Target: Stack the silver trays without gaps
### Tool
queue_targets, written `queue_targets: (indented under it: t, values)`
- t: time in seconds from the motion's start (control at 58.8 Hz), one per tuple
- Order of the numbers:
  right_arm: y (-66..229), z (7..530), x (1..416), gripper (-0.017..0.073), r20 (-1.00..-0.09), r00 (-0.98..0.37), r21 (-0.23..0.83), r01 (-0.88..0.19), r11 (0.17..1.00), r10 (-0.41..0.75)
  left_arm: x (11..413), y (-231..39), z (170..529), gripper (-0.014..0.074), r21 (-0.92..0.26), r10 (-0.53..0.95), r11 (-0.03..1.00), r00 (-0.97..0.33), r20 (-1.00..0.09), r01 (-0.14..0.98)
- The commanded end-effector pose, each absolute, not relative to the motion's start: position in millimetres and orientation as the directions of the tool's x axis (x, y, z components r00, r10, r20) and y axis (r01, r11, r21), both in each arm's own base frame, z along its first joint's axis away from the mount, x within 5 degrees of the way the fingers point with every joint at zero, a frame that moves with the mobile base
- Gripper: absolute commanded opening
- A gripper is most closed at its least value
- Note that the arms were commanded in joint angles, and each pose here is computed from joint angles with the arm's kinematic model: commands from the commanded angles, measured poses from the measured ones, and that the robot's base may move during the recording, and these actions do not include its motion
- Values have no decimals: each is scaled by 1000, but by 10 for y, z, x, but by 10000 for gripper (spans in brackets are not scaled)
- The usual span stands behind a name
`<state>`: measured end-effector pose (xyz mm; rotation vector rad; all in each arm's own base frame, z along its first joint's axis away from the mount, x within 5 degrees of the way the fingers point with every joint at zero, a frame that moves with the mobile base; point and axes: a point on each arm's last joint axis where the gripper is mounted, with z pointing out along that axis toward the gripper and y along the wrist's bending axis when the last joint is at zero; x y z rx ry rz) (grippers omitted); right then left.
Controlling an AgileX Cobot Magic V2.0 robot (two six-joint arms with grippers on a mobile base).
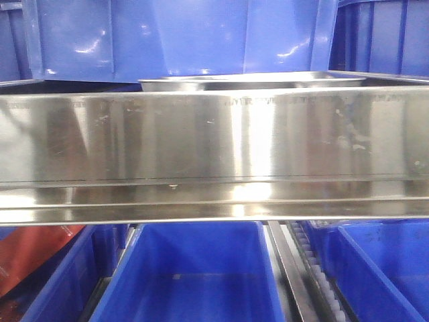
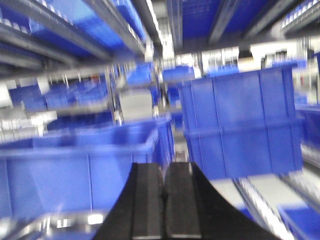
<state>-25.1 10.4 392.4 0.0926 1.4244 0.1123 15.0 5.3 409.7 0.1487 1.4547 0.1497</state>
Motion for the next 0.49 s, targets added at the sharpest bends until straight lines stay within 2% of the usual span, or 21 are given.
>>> queue_targets:
  t: [0.0, 0.085, 0.17, 0.289, 0.476]
  values:
    - [99, 4093, -171, -79, -992, 12, 123, -10, 992, 124, 222, 48, 4258, -3, 256, 256, 967, 120, -959, -18]
    - [96, 4293, -32, -79, -987, -100, 124, -6, 992, 123, 298, 42, 4389, -3, 351, 353, 936, 139, -925, -40]
    - [92, 4509, 95, -79, -975, -186, 123, -4, 992, 120, 393, 28, 4534, -3, 368, 371, 929, 171, -913, -49]
    - [68, 4733, 412, -79, -955, -276, 118, 1, 993, 113, 599, -32, 4675, -3, 285, 280, 958, 107, -954, 36]
    - [71, 4878, 914, -79, -901, -411, 163, -21, 986, 140, 1089, -214, 4735, -8, 70, 115, 970, -188, -975, 233]
